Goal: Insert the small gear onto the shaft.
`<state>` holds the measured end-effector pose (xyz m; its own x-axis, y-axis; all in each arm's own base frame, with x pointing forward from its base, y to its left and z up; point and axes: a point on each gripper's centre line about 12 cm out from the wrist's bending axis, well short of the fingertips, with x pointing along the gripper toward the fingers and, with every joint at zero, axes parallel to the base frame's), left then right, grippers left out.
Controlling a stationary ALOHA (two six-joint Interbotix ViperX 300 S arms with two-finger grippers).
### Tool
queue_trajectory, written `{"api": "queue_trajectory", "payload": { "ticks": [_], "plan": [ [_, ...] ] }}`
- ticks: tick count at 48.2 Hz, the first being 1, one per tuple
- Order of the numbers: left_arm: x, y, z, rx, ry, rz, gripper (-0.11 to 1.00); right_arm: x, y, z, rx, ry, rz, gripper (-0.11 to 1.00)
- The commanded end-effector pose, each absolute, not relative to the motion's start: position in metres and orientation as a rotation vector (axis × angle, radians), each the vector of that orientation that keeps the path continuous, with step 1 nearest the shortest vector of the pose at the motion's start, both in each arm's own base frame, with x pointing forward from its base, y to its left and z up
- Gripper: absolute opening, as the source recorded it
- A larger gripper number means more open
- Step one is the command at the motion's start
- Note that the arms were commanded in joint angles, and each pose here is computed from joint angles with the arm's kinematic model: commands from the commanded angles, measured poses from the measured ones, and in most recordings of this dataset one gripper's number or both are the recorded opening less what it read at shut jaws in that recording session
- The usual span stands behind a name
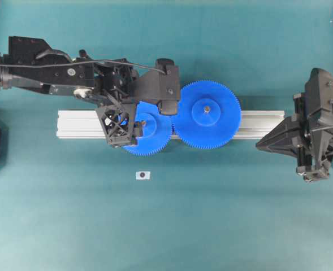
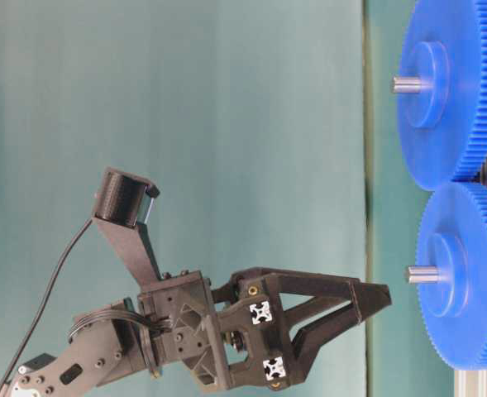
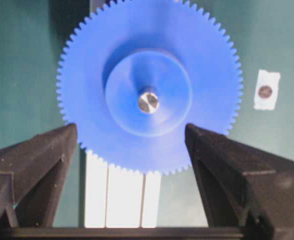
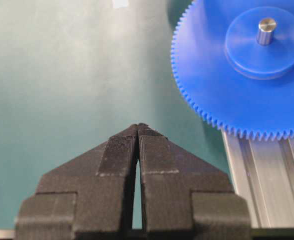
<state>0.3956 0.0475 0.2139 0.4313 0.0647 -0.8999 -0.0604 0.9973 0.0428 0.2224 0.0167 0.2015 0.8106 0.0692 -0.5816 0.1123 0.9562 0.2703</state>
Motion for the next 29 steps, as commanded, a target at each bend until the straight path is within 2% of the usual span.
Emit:
{"api": "queue_trajectory", "payload": {
  "ticks": [1, 11, 29],
  "plan": [
    [0.393, 0.049, 0.235, 0.01, 1.06, 0.086, 0.84, 0.224, 0.017, 0.206, 0.312, 0.611, -0.023, 0.04],
    [0.384, 0.047, 0.242, 0.006, 1.042, 0.087, 0.84, 0.224, 0.017, 0.206, 0.313, 0.611, -0.024, 0.04],
    [0.351, 0.031, 0.291, 0.029, 0.912, 0.064, 0.84, 0.22, 0.017, 0.211, 0.312, 0.584, -0.017, 0.04]
  ]
}}
